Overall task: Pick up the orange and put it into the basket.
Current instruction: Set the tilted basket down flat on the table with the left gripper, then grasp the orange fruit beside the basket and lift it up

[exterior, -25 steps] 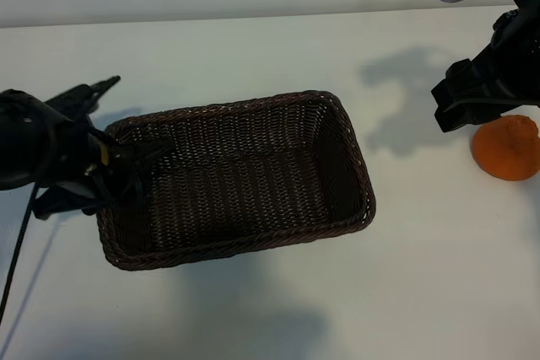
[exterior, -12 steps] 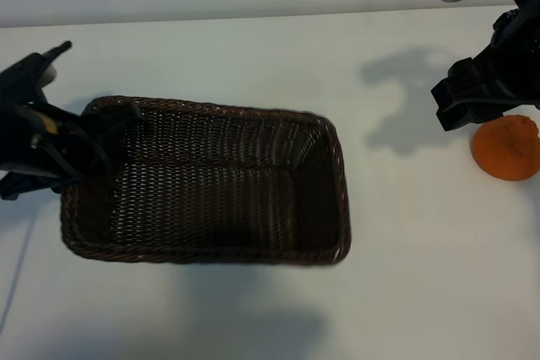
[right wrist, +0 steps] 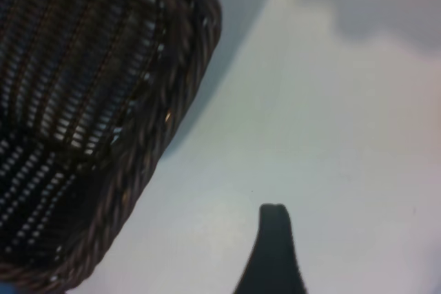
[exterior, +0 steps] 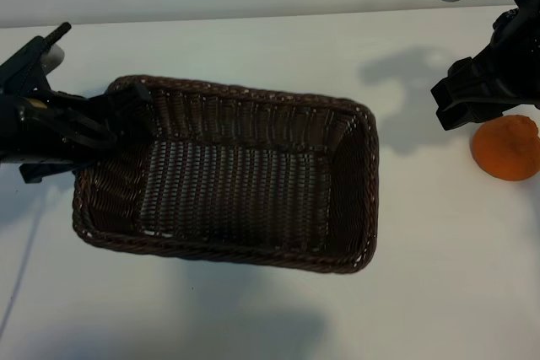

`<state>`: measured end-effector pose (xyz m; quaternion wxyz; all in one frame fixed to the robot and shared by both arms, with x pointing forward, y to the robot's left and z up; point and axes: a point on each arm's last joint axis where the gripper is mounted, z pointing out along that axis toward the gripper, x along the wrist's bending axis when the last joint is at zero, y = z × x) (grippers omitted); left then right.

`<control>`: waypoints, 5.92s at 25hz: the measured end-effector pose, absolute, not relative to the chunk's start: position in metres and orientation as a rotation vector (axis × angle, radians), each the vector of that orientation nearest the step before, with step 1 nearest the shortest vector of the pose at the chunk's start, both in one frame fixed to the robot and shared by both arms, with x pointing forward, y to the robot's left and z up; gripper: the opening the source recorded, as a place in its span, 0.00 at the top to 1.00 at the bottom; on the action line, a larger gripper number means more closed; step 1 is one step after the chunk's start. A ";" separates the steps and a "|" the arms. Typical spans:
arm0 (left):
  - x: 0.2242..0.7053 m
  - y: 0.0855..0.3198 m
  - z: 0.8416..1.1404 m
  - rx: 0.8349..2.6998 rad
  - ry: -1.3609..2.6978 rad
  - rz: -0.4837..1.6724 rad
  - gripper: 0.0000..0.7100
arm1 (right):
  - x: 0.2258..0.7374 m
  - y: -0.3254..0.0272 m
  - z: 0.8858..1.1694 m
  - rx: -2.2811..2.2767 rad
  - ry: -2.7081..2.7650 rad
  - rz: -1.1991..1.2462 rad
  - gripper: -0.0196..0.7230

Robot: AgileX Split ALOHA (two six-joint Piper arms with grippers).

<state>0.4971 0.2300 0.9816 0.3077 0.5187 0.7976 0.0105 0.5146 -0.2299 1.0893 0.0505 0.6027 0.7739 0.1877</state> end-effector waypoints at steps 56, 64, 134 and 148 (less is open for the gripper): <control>0.601 0.181 0.912 1.291 2.096 -0.117 0.43 | 0.515 -0.230 1.089 1.830 2.357 0.569 0.23; 0.597 0.176 0.912 1.309 2.095 -0.203 0.06 | 0.515 -0.230 1.089 1.830 2.357 0.569 0.23; 0.409 0.305 1.165 1.803 1.978 0.704 0.16 | 0.515 -0.235 1.088 1.824 2.327 0.501 0.23; 0.300 0.321 1.175 1.615 1.925 0.949 0.16 | 0.516 -0.235 1.088 1.823 2.324 0.503 0.23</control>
